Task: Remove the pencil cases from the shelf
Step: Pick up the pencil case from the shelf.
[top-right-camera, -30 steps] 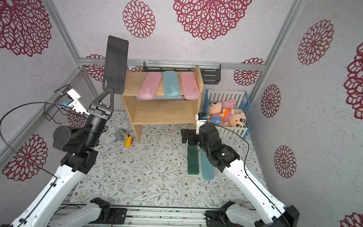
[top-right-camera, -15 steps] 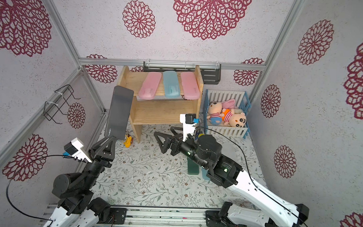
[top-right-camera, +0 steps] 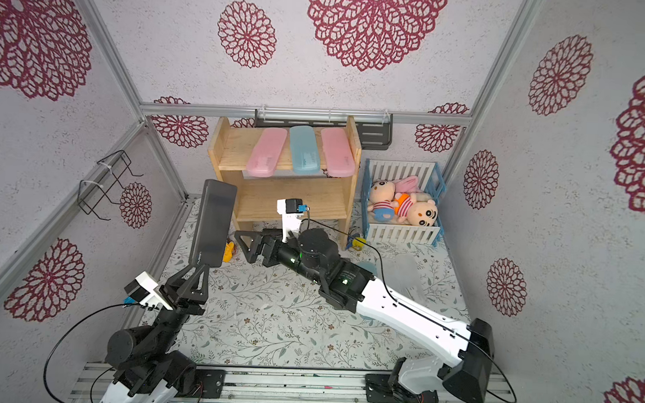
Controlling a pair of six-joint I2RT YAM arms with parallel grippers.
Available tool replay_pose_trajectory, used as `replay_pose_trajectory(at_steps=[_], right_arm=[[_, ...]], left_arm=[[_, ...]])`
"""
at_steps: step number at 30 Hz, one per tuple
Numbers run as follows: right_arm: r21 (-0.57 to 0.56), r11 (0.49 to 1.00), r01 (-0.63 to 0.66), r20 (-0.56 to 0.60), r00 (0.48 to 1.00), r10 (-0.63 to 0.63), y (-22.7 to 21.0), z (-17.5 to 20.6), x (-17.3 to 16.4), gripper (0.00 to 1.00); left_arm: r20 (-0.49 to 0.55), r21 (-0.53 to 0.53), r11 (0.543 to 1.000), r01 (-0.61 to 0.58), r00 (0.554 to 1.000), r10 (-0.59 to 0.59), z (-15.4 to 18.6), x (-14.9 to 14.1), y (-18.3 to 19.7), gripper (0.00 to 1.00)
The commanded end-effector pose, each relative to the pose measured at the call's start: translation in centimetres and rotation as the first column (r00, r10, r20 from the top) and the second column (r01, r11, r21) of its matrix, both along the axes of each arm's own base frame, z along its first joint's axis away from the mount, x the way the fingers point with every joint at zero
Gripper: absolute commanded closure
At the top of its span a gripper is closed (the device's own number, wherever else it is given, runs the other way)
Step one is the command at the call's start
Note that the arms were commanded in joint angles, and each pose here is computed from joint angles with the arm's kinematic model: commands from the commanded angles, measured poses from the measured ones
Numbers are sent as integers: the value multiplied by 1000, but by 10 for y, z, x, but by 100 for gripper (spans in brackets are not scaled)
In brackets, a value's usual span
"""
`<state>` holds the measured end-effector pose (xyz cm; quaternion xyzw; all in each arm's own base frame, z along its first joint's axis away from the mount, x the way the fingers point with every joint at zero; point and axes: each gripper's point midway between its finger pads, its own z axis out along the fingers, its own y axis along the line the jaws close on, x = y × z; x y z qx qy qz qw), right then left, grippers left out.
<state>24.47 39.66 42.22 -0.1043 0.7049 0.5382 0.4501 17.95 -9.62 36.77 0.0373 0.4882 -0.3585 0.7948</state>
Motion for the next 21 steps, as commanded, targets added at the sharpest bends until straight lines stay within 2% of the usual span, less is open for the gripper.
replay_pose_trajectory(at_steps=[1, 8, 21], right_arm=[[61, 998, -14, 2, 1000, 14, 13, 29, -3, 1], [34, 999, -26, 22, 999, 25, 43, 38, -7, 1], [-52, 997, -48, -2, 999, 48, 85, 19, 4, 1]], left_arm=[[38, 14, 999, -33, 999, 32, 6, -5, 5, 100], [25, 21, 998, -67, 997, 66, 2, -5, 10, 100], [22, 45, 997, -70, 997, 69, 1, -7, 10, 100]])
